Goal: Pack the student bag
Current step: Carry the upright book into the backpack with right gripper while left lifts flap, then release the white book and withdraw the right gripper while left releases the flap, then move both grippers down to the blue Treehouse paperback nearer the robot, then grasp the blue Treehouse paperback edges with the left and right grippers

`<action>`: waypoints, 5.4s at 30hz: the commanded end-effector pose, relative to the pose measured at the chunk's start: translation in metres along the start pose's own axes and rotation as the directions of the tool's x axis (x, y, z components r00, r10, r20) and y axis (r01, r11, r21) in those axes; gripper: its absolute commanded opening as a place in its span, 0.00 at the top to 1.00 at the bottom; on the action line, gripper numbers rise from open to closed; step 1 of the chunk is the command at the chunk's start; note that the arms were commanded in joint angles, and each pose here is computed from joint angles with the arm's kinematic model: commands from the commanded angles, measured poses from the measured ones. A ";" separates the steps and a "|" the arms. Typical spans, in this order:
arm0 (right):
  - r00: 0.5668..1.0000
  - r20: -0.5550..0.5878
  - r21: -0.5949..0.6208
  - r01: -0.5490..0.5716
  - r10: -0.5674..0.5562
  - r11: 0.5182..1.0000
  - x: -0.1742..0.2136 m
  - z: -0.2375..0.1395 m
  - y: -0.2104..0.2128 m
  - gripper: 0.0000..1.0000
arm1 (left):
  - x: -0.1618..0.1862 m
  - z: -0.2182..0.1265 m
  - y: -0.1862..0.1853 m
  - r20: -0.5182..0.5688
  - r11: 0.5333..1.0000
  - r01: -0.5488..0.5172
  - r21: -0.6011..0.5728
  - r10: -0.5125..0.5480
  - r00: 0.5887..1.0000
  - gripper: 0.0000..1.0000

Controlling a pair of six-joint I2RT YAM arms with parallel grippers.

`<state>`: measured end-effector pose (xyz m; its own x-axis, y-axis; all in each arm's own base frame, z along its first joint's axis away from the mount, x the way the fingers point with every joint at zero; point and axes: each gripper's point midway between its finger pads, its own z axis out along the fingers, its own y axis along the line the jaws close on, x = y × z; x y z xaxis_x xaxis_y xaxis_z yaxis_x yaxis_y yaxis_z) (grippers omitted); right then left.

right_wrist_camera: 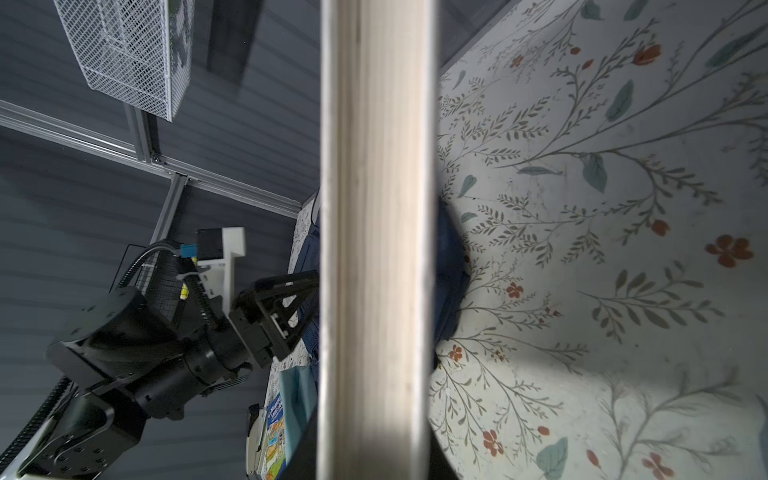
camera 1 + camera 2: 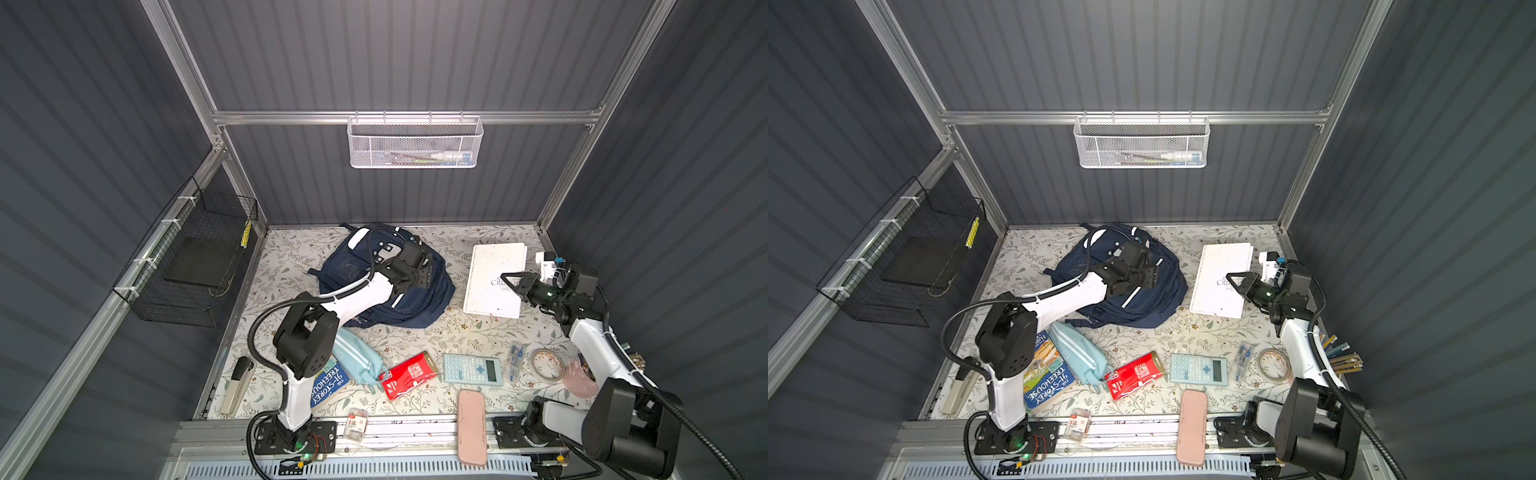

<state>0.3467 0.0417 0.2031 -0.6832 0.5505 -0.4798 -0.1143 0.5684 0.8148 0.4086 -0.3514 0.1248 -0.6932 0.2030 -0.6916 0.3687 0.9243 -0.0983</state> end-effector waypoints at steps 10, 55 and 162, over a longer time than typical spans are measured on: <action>0.999 -0.004 -0.028 0.043 -0.043 0.999 0.002 -0.001 0.003 1.00 | 0.046 0.040 -0.001 -0.182 0.943 -0.293 -0.156 0.265 0.947 0.27; 0.987 -0.026 -0.115 -0.159 0.157 0.981 0.091 0.317 0.089 1.00 | -0.159 -0.159 0.007 0.191 0.957 0.036 0.288 -0.095 0.977 1.00; 0.456 -0.880 -0.001 0.287 -0.137 0.958 0.454 0.267 0.140 0.29 | 0.286 -0.166 0.247 0.033 0.304 0.852 -0.425 -0.936 0.351 0.33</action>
<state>0.1990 0.5380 0.0394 -0.9038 -0.4279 -0.0047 -0.3047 0.6357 0.7093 0.2487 -0.0225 0.0539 -0.4826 -0.8481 -0.2189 -0.6614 0.5167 -0.5437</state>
